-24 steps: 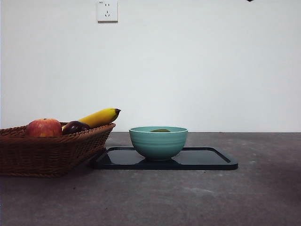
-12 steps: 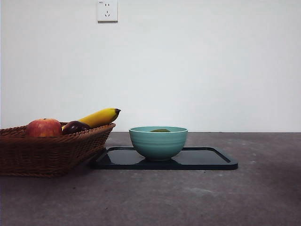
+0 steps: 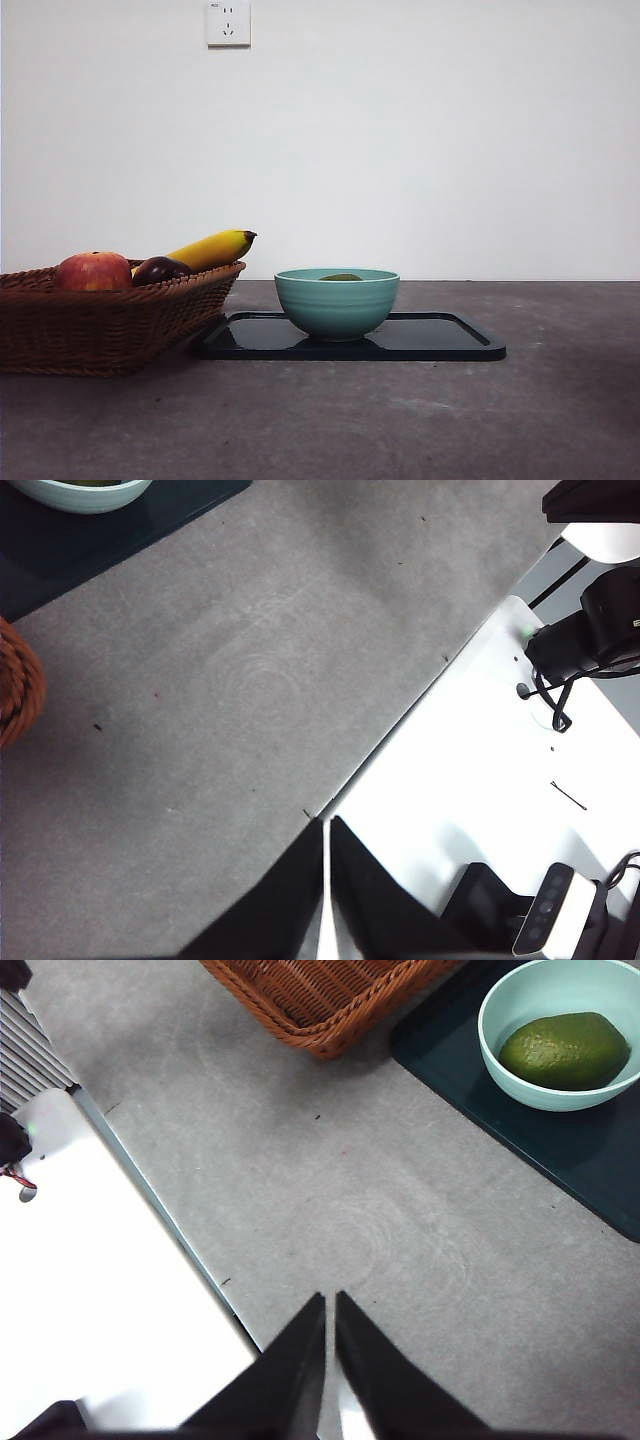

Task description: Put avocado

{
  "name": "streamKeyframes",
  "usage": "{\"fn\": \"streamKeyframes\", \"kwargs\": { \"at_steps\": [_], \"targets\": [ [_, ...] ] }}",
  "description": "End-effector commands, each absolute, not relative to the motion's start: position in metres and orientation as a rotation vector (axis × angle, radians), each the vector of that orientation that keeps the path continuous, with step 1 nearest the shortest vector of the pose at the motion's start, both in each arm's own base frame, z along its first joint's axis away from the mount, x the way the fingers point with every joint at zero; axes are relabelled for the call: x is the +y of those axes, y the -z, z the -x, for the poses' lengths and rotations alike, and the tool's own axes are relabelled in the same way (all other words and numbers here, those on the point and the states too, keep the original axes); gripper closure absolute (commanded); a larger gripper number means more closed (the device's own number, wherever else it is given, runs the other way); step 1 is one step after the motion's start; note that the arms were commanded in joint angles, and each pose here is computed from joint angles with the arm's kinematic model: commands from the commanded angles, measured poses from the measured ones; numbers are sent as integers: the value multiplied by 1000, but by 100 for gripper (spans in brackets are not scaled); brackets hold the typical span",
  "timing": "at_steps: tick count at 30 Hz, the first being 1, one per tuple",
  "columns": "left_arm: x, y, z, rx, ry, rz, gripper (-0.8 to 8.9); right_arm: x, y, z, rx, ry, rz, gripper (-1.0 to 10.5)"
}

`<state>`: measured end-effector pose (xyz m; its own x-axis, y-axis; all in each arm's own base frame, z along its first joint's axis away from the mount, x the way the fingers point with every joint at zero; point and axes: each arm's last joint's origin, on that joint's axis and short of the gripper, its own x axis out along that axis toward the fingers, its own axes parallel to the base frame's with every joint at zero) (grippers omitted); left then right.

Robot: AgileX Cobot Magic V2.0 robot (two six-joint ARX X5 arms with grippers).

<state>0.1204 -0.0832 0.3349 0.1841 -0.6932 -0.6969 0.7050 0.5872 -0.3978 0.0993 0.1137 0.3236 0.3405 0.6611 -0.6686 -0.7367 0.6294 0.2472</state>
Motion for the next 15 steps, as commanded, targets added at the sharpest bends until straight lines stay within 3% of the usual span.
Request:
{"fn": "streamKeyframes", "kwargs": {
  "at_steps": [1, 5, 8, 12, 15],
  "targets": [
    [-82, -342, -121, 900, 999, -42, 805, 116, -328, -99, 803, -921, 94, 940],
    [-71, -358, -123, 641, 982, -115, 805, 116, -328, -99, 803, -921, 94, 940],
    [-56, -375, -123, 374, 891, -158, 805, 116, -328, -99, 803, -921, 94, 940],
    [-34, -385, -116, 88, 702, -194, 805, 116, -328, -99, 803, -921, 94, 940],
    [-21, -377, -106, -31, 520, -225, 805, 116, -328, -99, 803, -921, 94, 940]
  ]
}}
